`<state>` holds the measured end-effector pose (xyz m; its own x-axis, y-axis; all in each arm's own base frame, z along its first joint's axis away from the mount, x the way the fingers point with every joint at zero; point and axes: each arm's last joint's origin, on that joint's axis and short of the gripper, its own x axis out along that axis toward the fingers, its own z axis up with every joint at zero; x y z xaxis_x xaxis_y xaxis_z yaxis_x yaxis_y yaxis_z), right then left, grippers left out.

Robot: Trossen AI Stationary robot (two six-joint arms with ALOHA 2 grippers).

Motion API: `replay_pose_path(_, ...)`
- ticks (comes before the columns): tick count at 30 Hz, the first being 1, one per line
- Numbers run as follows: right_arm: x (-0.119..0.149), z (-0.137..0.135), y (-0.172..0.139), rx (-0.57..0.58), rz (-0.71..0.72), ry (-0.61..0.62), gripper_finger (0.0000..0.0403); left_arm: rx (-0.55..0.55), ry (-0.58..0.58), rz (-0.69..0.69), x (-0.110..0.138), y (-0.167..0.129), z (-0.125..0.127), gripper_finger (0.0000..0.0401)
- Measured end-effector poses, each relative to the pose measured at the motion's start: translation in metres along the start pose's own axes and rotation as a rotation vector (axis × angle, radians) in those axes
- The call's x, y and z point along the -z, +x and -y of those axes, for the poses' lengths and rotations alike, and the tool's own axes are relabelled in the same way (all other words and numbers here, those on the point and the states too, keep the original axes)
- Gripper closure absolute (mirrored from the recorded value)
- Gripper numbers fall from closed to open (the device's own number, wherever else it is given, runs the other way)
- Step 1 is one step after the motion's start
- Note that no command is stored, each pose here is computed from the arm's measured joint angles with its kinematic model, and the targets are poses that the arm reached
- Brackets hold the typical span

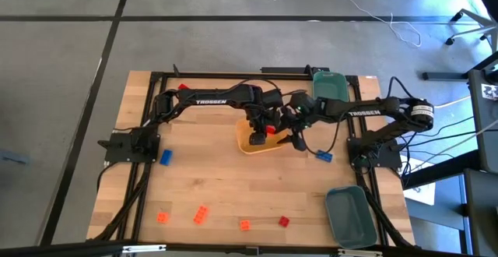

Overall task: Sort & place blocks by color
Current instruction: Put the orange game piece into the yellow bin, then put the blue game piece into the green bin

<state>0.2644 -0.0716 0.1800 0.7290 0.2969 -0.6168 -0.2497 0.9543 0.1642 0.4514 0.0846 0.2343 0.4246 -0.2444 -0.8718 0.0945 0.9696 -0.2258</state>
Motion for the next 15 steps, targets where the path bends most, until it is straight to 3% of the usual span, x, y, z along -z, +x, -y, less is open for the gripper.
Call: replay_pose_path(15,0.009,0.005,0.011,0.002,-0.006,0.008,0.0185,0.007,0.001,0.012,0.000,-0.002,-0.003,0.0185)
